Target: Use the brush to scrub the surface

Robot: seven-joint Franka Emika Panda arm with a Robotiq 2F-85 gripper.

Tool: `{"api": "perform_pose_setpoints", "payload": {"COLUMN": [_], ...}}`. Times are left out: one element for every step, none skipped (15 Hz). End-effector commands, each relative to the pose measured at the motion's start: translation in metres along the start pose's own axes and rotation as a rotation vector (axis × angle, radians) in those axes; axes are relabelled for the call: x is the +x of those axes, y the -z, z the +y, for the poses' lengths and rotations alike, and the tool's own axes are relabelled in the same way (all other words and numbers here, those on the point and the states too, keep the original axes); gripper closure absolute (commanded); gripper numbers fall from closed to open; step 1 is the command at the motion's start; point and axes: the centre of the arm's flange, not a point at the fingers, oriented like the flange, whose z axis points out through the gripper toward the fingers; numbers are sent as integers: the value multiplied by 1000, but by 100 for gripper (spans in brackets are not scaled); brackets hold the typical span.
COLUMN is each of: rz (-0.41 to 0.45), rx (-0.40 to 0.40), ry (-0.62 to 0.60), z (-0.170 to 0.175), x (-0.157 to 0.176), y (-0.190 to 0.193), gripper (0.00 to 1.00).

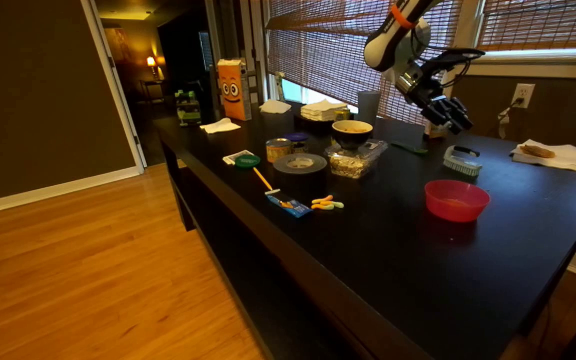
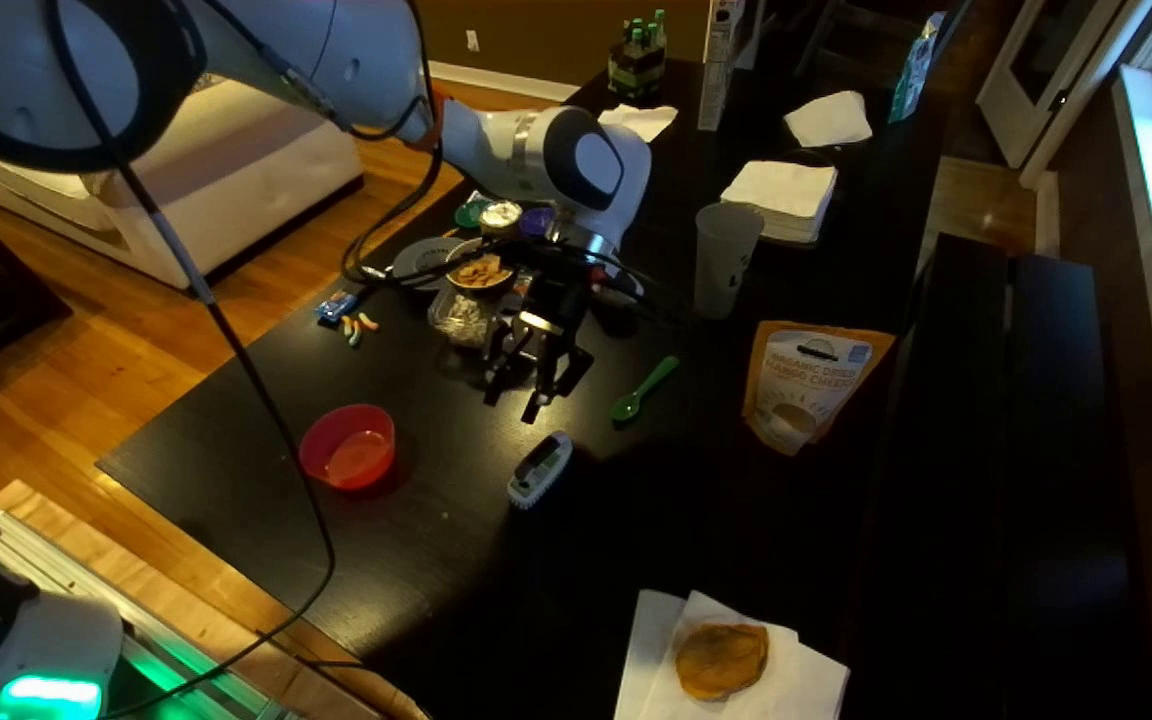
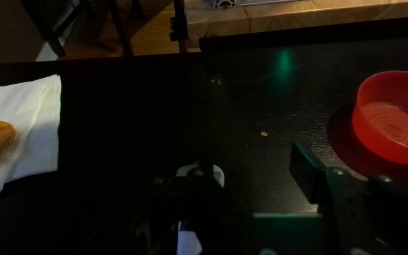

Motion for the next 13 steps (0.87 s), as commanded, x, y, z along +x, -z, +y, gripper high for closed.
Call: {"api": "perform_pose_setpoints", "payload": {"rz": [72, 107, 149, 187, 231, 285, 332, 383, 437, 493, 404, 442, 460], "rx": [24, 42, 58, 77, 92, 106, 118, 122, 124, 114, 95, 92, 90], "ry": [20, 32, 43, 51, 56, 61, 71, 86, 93, 100, 61, 66, 69], "z": [-15, -17, -19, -20, -20, -22, -24, -27, -29, -30, -19, -20, -22], "x": [-45, -56, -69, -81, -94, -106, -118, -129, -138, -147, -113, -123, -131], "y": [18, 26, 33, 40, 47, 54, 62, 68, 74, 77, 96, 100, 101], "gripper": [11, 4, 0, 0, 0, 0, 0, 0, 0, 0, 0, 0, 0]}}
